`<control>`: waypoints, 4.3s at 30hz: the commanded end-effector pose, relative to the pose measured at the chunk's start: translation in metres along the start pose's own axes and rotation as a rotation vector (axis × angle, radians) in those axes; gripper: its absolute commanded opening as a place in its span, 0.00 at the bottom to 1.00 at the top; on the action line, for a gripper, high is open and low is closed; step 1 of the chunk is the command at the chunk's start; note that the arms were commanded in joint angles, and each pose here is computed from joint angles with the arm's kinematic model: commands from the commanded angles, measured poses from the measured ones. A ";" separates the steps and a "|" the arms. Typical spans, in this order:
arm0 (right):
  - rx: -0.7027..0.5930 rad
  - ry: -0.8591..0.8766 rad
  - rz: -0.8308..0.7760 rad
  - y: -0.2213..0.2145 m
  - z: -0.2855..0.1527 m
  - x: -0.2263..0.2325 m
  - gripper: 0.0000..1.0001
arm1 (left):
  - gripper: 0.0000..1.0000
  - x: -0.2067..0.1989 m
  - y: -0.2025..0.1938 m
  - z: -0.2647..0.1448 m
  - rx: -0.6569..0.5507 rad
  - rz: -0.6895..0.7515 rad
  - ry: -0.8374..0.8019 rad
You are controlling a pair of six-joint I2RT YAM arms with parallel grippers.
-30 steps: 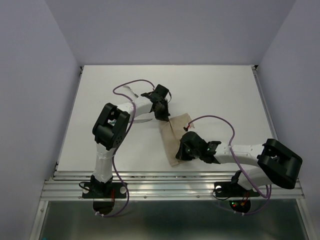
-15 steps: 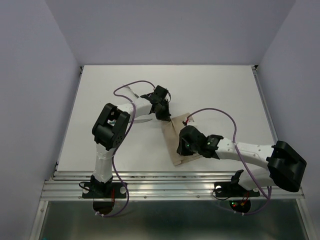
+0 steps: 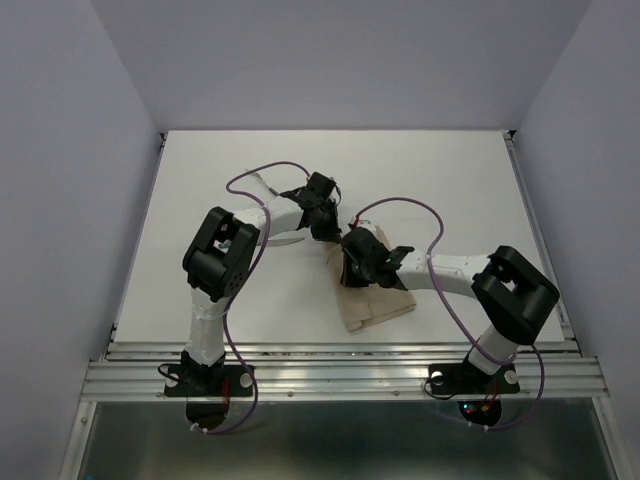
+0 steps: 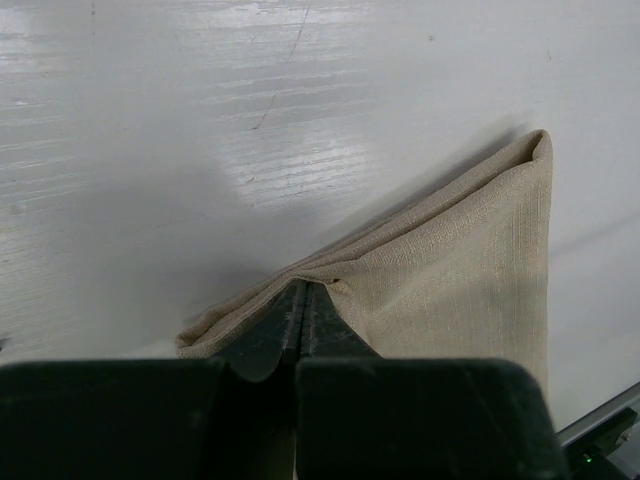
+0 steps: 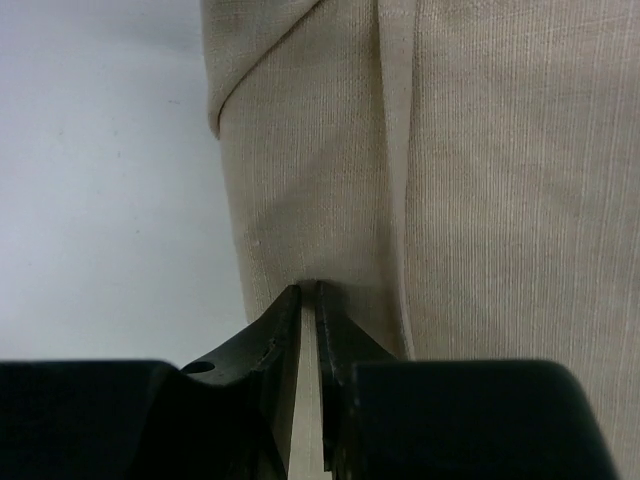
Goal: Fold the napkin into a case and place the utensils inside
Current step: Fold the lower triangle-folded napkin at the center of the board.
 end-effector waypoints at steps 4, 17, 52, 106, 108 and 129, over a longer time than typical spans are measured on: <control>-0.019 0.087 -0.009 0.006 0.013 0.012 0.14 | 0.00 0.022 -0.016 -0.001 0.046 0.025 0.093; 0.060 0.124 -0.019 -0.040 -0.041 -0.001 0.11 | 0.00 0.019 -0.011 0.004 0.047 0.039 0.096; -0.062 -0.057 -0.023 -0.043 -0.077 -0.006 0.10 | 0.00 0.019 -0.012 -0.001 0.049 0.054 0.088; -0.148 -0.048 0.134 0.086 0.035 -0.057 0.07 | 0.44 0.006 0.001 -0.048 -0.066 0.057 0.116; -0.165 -0.040 0.141 0.087 0.029 -0.056 0.07 | 0.42 0.004 0.002 -0.052 -0.075 0.058 0.109; -0.186 0.201 0.018 0.090 0.010 -0.001 0.08 | 0.05 0.001 0.004 -0.055 -0.106 0.024 0.091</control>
Point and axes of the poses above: each gripper's point midway between its finger pads, its own z axis out along the fingers, its own x axis along the line the jaws close on, y = z × x, the point moved 7 cm from there along -z, back along the fingers, and after that the axes turned 14 degrees about -z, right-handed, at the moved point
